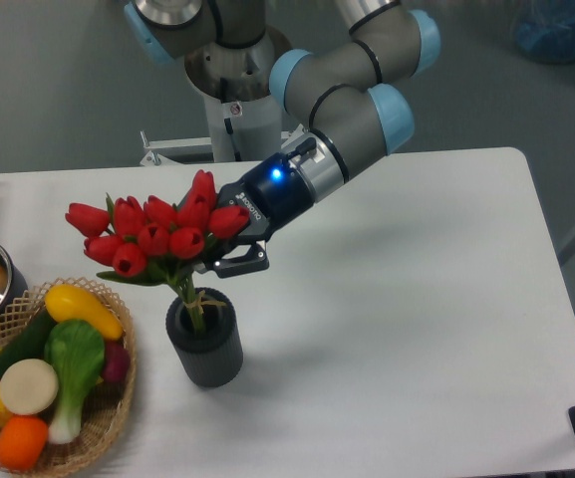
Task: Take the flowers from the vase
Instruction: 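Lift the gripped tulips straight up out of the black vase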
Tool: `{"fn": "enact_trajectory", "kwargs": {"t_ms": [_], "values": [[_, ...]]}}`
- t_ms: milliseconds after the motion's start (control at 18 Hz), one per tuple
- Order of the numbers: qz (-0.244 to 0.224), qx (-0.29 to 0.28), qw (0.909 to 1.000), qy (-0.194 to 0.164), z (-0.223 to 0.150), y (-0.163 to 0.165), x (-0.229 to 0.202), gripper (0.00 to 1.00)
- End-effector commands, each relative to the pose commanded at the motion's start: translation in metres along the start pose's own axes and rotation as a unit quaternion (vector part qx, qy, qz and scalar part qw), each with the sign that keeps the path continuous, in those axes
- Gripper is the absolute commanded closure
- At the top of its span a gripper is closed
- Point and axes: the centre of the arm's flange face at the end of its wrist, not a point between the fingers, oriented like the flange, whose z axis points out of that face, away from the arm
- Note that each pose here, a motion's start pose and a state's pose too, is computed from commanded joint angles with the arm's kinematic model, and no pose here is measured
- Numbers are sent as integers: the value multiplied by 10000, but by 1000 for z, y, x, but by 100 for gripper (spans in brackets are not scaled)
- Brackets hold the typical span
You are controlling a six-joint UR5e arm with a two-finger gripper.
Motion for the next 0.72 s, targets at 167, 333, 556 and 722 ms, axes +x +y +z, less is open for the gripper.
{"fn": "enact_trajectory", "kwargs": {"t_ms": [167,333,556,722], "values": [[-133,4,9999,-33,-3,-22,2,72],[-219,13,9997,-55,-6,-39,9,72],[-249,24,9996,-112,-12,-53,11,72],[-359,34,9992,-152,-16,-75,12,72]]}}
